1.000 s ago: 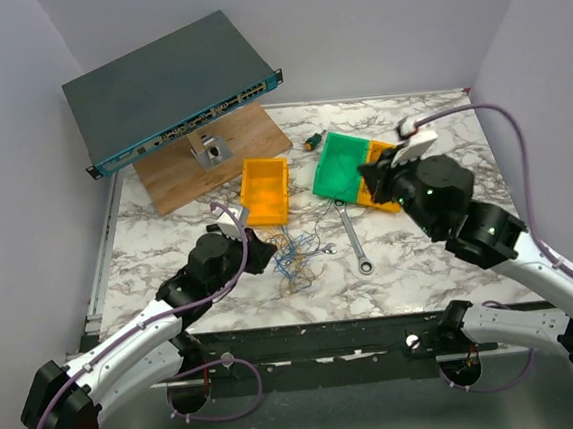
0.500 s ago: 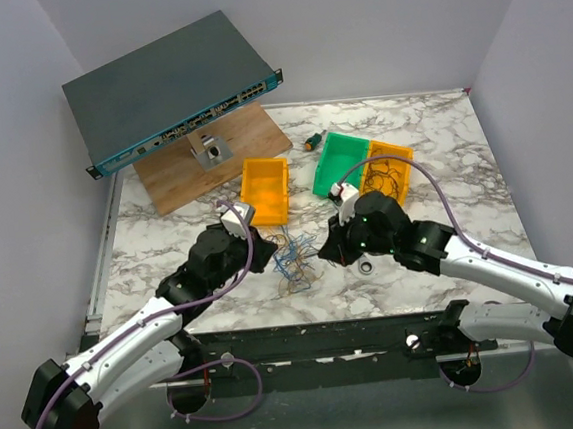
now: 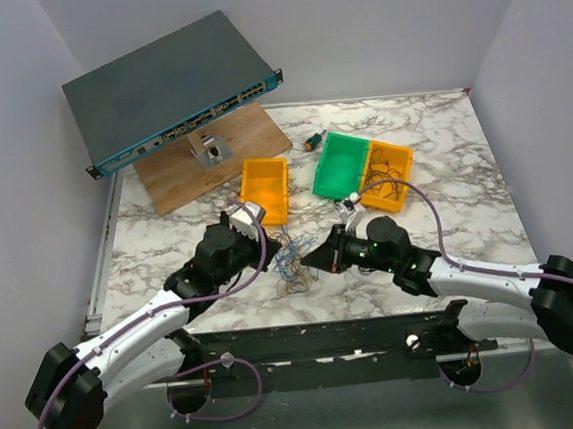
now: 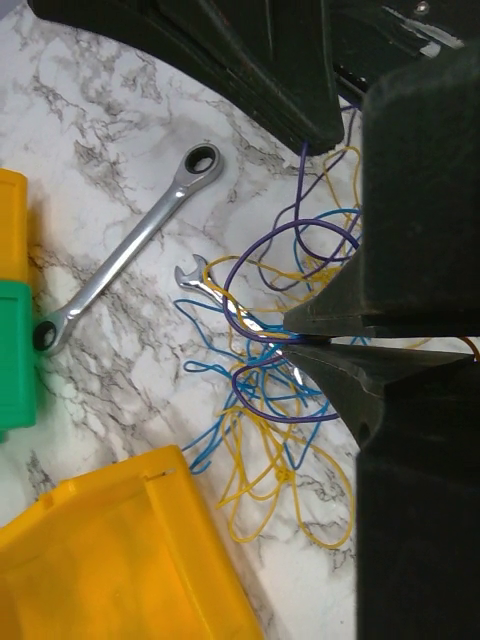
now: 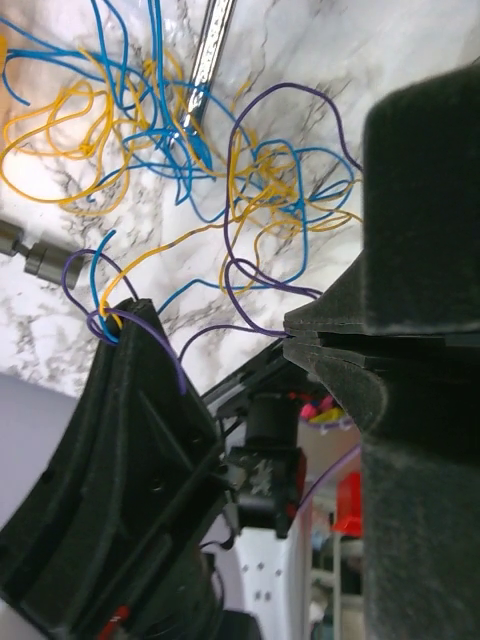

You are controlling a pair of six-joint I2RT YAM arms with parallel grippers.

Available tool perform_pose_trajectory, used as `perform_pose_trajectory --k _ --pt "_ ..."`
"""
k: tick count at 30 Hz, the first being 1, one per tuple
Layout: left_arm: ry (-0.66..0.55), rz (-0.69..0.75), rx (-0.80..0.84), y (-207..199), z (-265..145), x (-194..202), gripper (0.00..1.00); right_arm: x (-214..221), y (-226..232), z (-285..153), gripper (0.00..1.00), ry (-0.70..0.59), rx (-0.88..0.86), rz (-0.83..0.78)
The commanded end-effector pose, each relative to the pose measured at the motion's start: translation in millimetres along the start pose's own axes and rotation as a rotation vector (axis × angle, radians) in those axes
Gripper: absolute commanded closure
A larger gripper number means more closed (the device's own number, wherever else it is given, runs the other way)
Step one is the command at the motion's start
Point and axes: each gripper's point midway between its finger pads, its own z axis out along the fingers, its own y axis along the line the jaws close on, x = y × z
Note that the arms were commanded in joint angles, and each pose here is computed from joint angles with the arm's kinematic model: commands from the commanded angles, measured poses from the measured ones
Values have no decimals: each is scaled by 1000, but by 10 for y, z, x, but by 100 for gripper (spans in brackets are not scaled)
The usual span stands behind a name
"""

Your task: Untangle the cables

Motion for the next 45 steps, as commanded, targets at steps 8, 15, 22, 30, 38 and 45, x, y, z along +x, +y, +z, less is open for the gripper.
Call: perform_pose_trajectory --k 8,15,22,30,38,45 --pt "-156 106 -20 66 -11 -131 93 -412 340 153 91 -220 -198 247" --pt "-186 118 -18 45 -54 -175 93 -404 258 285 77 -195 -144 306" --pt "-200 119 -17 50 -95 -161 93 -354 235 377 67 -165 -139 350" --pt "-204 122 -10 27 -110 -167 93 -376 279 469 63 -150 -152 347" --pt "-191 124 -2 6 -104 -143 92 -405 312 577 99 -127 -142 328" --pt "-140 89 -57 102 -56 -62 55 -484 383 405 99 -101 -60 187"
